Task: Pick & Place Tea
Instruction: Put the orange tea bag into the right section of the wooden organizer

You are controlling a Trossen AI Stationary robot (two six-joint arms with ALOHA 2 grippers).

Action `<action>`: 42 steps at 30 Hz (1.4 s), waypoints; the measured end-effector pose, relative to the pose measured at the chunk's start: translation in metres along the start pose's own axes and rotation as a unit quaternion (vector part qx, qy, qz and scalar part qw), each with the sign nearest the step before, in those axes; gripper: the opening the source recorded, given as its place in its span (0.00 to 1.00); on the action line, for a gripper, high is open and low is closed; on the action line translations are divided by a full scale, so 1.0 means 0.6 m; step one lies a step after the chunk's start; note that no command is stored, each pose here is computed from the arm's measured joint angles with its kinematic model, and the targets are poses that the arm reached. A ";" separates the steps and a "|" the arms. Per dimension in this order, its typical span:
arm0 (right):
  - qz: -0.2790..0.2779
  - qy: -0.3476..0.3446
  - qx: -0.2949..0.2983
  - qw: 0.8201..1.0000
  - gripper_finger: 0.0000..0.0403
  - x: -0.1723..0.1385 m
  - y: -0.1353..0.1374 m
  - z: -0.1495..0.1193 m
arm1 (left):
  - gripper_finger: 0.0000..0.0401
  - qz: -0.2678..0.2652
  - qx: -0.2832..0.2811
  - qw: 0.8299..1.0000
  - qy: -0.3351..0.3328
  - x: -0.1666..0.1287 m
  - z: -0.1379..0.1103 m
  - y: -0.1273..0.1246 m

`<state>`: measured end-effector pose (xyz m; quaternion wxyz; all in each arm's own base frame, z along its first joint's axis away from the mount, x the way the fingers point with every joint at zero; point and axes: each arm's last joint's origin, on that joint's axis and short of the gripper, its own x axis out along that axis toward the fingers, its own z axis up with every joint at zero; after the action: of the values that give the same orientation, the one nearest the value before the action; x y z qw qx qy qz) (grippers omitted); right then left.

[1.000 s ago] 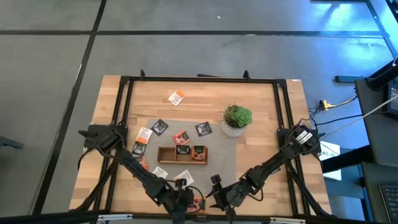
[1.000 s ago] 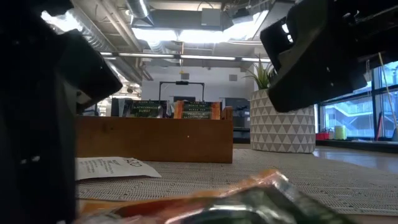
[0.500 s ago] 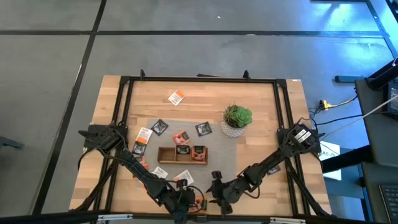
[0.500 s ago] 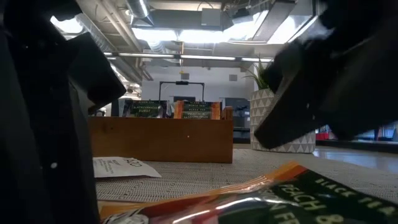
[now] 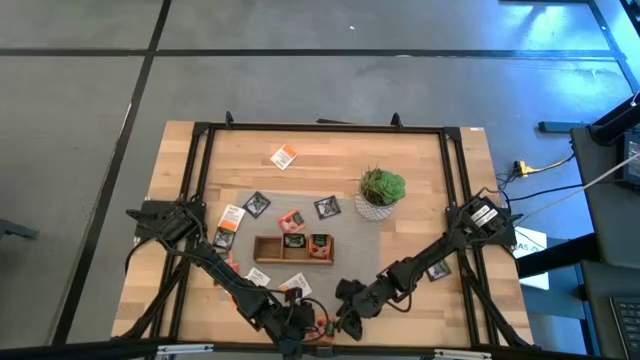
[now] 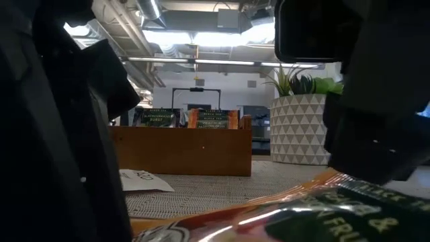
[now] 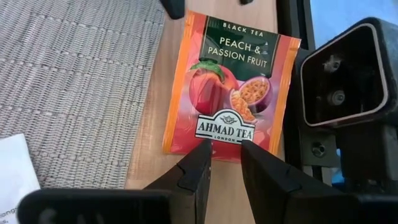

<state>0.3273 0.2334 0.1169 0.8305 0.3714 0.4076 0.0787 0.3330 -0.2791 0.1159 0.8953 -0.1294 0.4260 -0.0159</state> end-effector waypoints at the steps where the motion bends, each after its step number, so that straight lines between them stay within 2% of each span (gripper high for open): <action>1: -0.001 -0.001 0.000 1.000 0.49 0.000 -0.001 0.001 | 0.21 0.002 0.000 1.000 -0.002 0.000 0.000 0.000; 8: -0.031 0.013 0.028 0.999 0.49 0.000 -0.011 -0.003 | 0.22 0.013 0.000 1.000 -0.011 0.001 0.001 0.002; 12: -0.029 0.011 0.051 0.998 0.49 0.000 -0.010 -0.003 | 0.22 0.023 -0.002 1.000 -0.020 0.001 0.001 0.003; 19: -0.020 0.010 0.078 0.997 0.49 0.000 -0.007 -0.002 | 0.21 0.053 -0.050 0.996 -0.050 0.002 0.003 0.008; 28: -0.027 -0.009 0.081 0.996 0.47 0.000 -0.010 0.004 | 0.22 0.059 -0.072 0.994 -0.059 0.002 0.003 0.008; 32: -0.031 -0.017 0.080 0.996 0.39 0.000 -0.011 0.005 | 0.22 0.059 -0.072 0.994 -0.060 0.002 0.003 0.008; 42: -0.044 -0.040 0.045 0.997 0.07 0.000 -0.012 0.006 | 0.22 0.066 -0.072 0.993 -0.069 0.001 0.004 0.009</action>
<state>0.3288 0.2262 0.1137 0.8310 0.3933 0.3933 0.0091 0.3350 -0.2735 0.1157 0.9099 -0.1658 0.3711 0.0829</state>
